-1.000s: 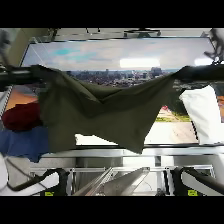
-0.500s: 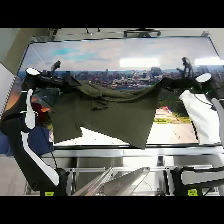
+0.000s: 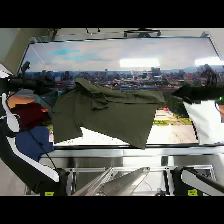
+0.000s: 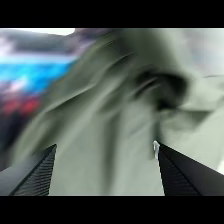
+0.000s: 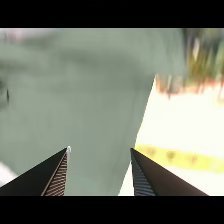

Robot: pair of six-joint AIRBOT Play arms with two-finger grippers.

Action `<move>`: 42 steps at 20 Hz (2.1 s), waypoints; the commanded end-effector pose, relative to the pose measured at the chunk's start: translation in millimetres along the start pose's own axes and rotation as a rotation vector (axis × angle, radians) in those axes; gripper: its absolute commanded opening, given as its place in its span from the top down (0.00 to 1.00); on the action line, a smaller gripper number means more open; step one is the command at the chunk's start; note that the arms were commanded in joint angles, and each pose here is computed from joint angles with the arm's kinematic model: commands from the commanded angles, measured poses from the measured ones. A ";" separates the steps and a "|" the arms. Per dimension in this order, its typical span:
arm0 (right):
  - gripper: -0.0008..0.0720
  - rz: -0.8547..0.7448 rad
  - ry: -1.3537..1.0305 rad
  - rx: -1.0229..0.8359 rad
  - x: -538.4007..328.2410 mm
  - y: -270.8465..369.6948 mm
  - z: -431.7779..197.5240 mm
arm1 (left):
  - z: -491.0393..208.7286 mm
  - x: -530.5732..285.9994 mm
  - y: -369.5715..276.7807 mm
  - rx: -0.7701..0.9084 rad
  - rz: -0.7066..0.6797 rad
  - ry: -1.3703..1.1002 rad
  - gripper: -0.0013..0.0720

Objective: Fold the shirts.

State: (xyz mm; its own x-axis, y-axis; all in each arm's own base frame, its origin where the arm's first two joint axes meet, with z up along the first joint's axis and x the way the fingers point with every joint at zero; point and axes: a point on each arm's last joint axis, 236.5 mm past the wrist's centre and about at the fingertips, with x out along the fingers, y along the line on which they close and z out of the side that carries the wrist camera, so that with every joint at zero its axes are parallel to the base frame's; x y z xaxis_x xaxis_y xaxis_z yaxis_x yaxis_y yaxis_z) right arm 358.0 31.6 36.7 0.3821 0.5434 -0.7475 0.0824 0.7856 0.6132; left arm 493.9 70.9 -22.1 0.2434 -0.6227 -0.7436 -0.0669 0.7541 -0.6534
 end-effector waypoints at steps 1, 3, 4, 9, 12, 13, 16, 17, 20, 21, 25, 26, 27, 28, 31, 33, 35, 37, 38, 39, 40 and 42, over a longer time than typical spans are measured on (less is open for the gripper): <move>0.39 -0.015 0.093 0.122 17.6 -6.3 -85.9 | -34.7 -15.9 65.5 -0.060 0.192 0.092 0.03; 0.39 -0.023 0.132 0.165 37.2 -11.0 -127.7 | -42.1 -18.2 85.7 -0.081 0.240 0.106 0.04; 0.39 -0.014 0.141 0.182 45.9 -10.8 -143.4 | -43.8 -15.7 90.1 -0.078 0.239 0.114 0.04; 0.39 0.053 0.197 0.253 75.7 -0.4 -193.7 | -48.2 22.9 93.5 -0.010 0.191 0.177 0.04; 0.39 0.082 0.232 0.235 80.0 14.0 -203.8 | -64.6 45.3 81.1 0.034 0.136 0.275 0.04; 0.39 0.090 0.230 0.233 81.1 17.5 -203.8 | -73.3 50.2 75.9 0.045 0.115 0.320 0.04; 0.39 0.086 0.226 0.239 83.0 18.8 -203.5 | -104.8 55.6 57.3 0.060 0.041 0.477 0.17; 0.39 0.084 0.225 0.248 83.2 18.5 -203.1 | -111.2 56.1 52.5 0.070 0.024 0.511 0.33; 0.38 0.066 0.223 0.286 83.8 15.2 -203.1 | -114.2 58.6 49.4 0.078 0.018 0.525 0.52; 0.38 0.054 0.221 0.290 84.6 11.9 -203.7 | -114.0 58.7 49.1 0.081 0.018 0.525 0.78; 0.38 0.020 0.211 0.347 91.6 -2.7 -212.9 | -112.7 59.1 49.5 0.090 0.019 0.520 0.95; 0.38 0.010 0.221 0.372 93.7 -6.8 -219.9 | -112.8 59.0 49.4 0.089 0.018 0.520 0.95; 0.38 0.002 0.238 0.392 96.1 -9.5 -229.3 | -112.6 59.3 49.5 0.090 0.018 0.519 0.95; 0.38 -0.010 0.249 0.411 99.0 -12.7 -237.6 | -112.0 59.6 49.8 0.090 0.020 0.516 0.95; 0.39 -0.020 0.221 0.422 110.3 -12.3 -240.6 | -109.7 60.9 49.2 0.091 0.017 0.505 0.95; 0.39 -0.016 0.196 0.433 121.2 -7.8 -237.6 | -107.9 61.8 50.2 0.092 0.022 0.497 0.95; 0.39 -0.009 0.189 0.455 133.4 -3.7 -238.5 | -108.2 61.7 50.0 0.092 0.021 0.498 0.95; 0.41 0.039 0.177 0.450 143.8 7.2 -235.2 | -108.8 61.4 49.7 0.092 0.019 0.500 0.95; 0.61 0.074 0.165 0.437 147.4 14.0 -230.6 | -108.1 61.8 47.9 0.092 0.011 0.497 0.95; 0.76 0.109 0.149 0.423 149.4 21.0 -223.7 | -105.0 62.9 40.5 0.091 -0.024 0.479 0.95; 0.89 0.140 0.139 0.408 149.3 28.5 -218.1 | -100.9 62.9 29.8 0.092 -0.078 0.455 0.95; 0.96 0.212 0.142 0.343 142.3 53.1 -206.7 | -93.0 54.6 -4.3 0.086 -0.244 0.408 0.95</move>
State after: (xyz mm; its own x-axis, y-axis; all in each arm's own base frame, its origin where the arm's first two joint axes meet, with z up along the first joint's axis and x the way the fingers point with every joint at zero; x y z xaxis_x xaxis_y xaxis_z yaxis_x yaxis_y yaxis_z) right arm 207.0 193.1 -116.4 0.2484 0.6752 -0.6946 0.4038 0.5796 0.7078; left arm 409.3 36.5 -106.2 -0.2056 -0.6806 -0.7032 0.0187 0.7157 -0.6982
